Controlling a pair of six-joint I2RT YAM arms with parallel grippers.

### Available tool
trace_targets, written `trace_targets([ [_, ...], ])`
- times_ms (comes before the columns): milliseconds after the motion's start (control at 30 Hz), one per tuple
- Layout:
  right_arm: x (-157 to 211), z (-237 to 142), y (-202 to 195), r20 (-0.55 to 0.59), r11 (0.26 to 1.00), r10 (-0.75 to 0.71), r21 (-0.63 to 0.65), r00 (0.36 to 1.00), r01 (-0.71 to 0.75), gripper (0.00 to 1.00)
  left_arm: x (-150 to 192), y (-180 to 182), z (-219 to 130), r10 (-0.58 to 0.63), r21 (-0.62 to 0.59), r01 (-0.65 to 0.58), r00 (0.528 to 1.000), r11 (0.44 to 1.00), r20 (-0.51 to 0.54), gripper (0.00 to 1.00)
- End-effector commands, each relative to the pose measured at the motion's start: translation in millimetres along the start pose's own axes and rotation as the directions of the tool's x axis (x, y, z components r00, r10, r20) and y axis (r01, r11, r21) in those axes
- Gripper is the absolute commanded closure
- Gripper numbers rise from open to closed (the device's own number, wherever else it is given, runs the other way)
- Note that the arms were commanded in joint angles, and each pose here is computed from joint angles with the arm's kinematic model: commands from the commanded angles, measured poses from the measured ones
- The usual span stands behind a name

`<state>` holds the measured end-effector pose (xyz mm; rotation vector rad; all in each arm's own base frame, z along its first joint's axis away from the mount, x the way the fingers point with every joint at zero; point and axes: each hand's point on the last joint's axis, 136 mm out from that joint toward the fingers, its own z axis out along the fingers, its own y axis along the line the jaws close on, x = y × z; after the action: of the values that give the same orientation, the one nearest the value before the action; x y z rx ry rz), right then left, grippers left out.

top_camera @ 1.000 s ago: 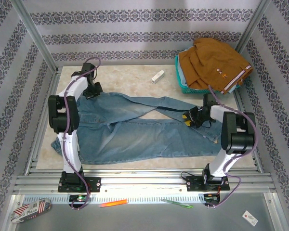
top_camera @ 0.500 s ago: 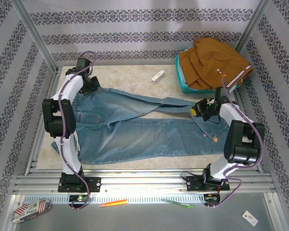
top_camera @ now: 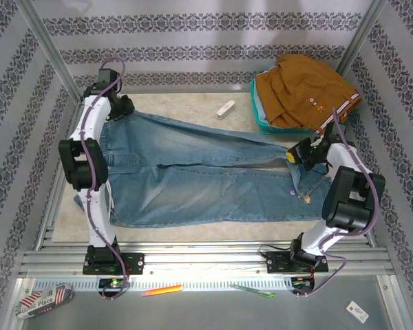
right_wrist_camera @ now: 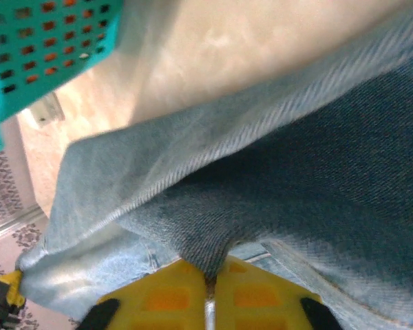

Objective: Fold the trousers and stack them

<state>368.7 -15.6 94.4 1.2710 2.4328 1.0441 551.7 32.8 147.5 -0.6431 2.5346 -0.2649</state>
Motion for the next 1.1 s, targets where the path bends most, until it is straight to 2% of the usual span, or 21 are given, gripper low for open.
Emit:
trace_targets([
  [0,-0.8,-0.4,10.9,-0.023,0.999,-0.029,-0.023,0.999,0.029,0.66,0.2,9.5,9.3,0.031,-0.01,-0.031,0.997,0.999,-0.065,0.19],
  [67,10.0,-0.4,20.4,-0.038,0.997,-0.078,-0.016,0.996,0.077,0.62,0.9,3.2,-5.8,0.015,0.013,-0.014,0.997,1.0,-0.07,0.08],
  [200,47.4,1.1,29.0,-0.051,0.989,-0.149,-0.013,0.988,0.148,0.54,18.6,4.0,-51.0,-0.074,0.034,0.075,0.997,0.997,-0.016,0.01],
  [267,80.9,5.6,31.5,-0.062,0.976,-0.216,0.005,0.975,0.216,0.52,47.0,7.5,-68.0,-0.116,0.06,0.117,0.993,0.991,-0.015,0.0],
  [367,139.3,26.7,37.9,-0.089,0.943,-0.329,0.014,0.94,0.332,0.5,110.6,14.9,-76.3,-0.115,0.066,0.117,0.993,0.991,-0.036,0.0],
  [467,193.3,59.2,40.2,-0.134,0.893,-0.439,0.046,0.888,0.449,0.5,168.7,29.5,-70.2,-0.138,0.056,0.142,0.989,0.988,-0.059,0.01],
  [533,220.7,81.6,43.1,-0.174,0.851,-0.504,0.07,0.846,0.521,0.51,195.3,38.8,-59.6,-0.189,0.07,0.194,0.979,0.979,-0.072,0.02],
  [600,242.8,103.0,45.5,-0.224,0.811,-0.553,0.076,0.802,0.58,0.52,213.1,59.2,-49.5,-0.258,0.013,0.259,0.965,0.966,-0.058,0.03],
  [733,266.3,136.3,31.1,-0.282,0.763,-0.587,0.121,0.759,0.635,0.53,231.3,113.9,-53.0,-0.359,-0.208,0.36,0.932,0.91,0.045,0.0],
  [833,277.6,142.2,10.7,-0.316,0.732,-0.599,0.157,0.736,0.663,0.52,236.0,139.7,-66.7,-0.385,-0.288,0.398,0.917,0.871,0.105,0.0],
  [933,284.6,139.8,-14.1,-0.338,0.719,-0.591,0.191,0.732,0.668,0.51,253.0,156.4,-67.4,-0.453,-0.317,0.45,0.889,0.835,0.067,0.0],
  [1067,292.7,131.9,-40.6,-0.372,0.707,-0.578,0.217,0.727,0.673,0.51,287.8,173.5,-55.9,-0.6,-0.319,0.56,0.799,0.765,-0.038,0.0],
])
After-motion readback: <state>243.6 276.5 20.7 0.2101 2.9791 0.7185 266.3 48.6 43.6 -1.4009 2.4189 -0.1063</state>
